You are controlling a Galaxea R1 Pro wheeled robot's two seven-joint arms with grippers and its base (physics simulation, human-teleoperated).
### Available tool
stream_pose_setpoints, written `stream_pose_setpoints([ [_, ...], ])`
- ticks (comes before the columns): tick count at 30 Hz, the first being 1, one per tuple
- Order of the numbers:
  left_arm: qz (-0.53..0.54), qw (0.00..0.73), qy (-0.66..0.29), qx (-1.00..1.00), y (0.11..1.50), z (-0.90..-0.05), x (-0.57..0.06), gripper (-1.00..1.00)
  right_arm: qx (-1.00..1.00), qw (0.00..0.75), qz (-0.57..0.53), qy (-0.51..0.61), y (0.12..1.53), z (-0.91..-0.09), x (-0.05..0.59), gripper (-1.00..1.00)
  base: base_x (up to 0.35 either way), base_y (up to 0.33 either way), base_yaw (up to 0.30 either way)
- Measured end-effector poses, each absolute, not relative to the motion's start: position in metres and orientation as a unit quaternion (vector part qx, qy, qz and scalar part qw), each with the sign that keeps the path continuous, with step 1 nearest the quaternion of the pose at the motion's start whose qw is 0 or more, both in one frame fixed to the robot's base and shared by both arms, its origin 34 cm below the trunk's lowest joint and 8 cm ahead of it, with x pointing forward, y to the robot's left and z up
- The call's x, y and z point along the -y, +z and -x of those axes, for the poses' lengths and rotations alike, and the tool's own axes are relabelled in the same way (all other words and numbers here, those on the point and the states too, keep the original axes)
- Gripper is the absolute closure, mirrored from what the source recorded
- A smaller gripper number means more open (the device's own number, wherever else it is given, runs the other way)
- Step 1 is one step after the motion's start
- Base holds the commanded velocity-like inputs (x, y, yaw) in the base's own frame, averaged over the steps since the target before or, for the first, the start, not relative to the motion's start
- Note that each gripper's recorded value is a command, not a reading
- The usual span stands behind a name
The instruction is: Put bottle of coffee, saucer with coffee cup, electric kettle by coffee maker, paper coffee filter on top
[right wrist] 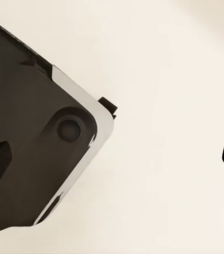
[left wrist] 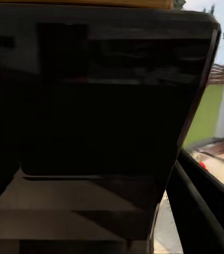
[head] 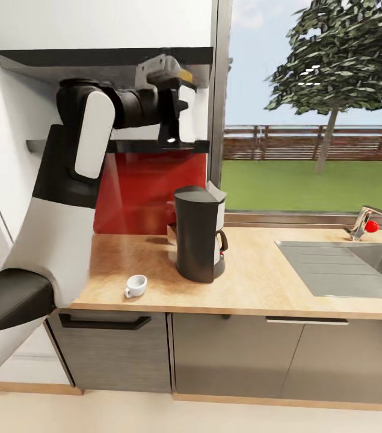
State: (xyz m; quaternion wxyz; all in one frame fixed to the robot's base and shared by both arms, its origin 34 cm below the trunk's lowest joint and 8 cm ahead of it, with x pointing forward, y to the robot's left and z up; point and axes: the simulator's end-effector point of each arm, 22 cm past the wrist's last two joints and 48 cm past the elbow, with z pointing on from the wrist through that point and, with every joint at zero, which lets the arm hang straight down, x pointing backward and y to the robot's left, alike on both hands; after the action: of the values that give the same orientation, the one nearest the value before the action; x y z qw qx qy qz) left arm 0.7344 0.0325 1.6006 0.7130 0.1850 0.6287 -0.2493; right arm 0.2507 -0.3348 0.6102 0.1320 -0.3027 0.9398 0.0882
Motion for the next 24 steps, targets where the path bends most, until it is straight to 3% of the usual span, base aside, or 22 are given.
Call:
stream_pose_setpoints([
  [8,-0.304,0.683,-0.258,-0.613,1.554,-0.706,-0.07,1.0,-0.94,0.132,0.303,0.087,0.61,-0.251,0.336,-1.0,0.0,0.0,0.0],
  [24,-0.378,0.626,-0.252,-0.634,1.461,-0.678,-0.14,1.0,-0.94,0.132,0.303,0.087,0.61,-0.251,0.336,-1.0,0.0,0.0,0.0],
])
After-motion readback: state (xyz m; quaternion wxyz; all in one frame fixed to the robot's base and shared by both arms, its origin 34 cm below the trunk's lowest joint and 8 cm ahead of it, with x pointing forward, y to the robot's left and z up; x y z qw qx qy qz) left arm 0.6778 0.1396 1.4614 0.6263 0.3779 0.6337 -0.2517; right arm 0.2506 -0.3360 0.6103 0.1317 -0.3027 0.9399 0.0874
